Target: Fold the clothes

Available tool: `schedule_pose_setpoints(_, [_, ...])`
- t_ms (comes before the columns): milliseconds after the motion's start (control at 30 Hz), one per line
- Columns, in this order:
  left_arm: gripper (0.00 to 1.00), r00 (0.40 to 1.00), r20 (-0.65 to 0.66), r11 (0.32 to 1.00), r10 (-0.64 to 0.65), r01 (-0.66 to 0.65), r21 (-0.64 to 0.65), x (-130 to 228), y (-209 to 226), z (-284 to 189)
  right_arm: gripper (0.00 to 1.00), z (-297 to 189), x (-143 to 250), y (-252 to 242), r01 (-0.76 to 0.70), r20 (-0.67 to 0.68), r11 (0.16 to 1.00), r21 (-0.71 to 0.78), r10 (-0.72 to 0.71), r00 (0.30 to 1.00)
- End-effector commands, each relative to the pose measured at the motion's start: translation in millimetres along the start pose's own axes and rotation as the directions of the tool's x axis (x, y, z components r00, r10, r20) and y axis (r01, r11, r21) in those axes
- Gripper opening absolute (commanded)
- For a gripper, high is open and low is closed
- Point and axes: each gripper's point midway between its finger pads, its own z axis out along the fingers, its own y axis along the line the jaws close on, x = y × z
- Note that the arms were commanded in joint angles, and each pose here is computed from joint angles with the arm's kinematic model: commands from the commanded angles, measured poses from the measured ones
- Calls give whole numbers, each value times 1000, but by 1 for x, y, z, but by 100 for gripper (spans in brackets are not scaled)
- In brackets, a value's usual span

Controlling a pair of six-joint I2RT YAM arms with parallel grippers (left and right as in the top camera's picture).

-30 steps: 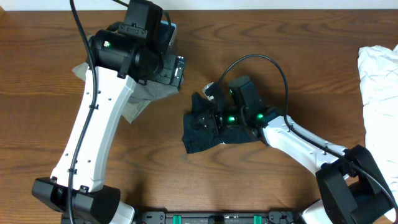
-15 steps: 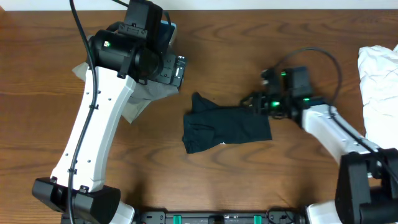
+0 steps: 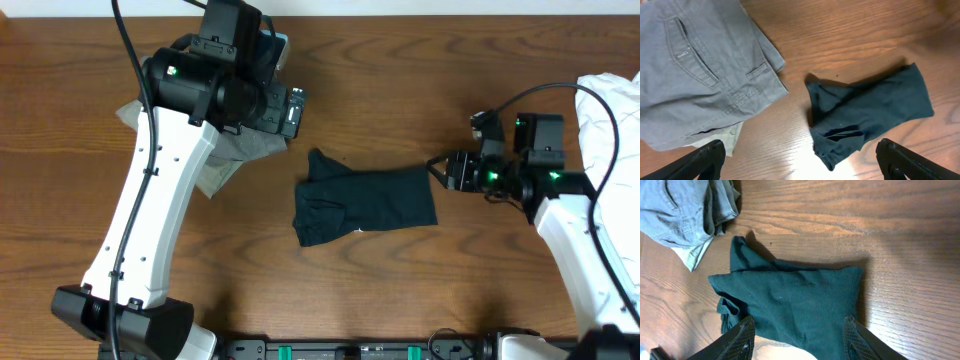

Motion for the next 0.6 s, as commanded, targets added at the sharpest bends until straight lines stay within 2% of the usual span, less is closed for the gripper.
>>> schedule_pose_setpoints(0, [98,1000,15,1000,1,-1,24,-4,-5,-4,57,-15,-8,6,53,45,998,18,-54,998])
schedule_pose_setpoints(267, [98,1000,15,1000,1,-1,24,-4,-5,-4,63,-18,0,-7,30,21,995,95,-32,999])
schedule_pose_setpoints(567, [98,1000,19,1000,1,-1,24,-5,-5,-4,63,-18,3,-8,41,11,994,101,-42,999])
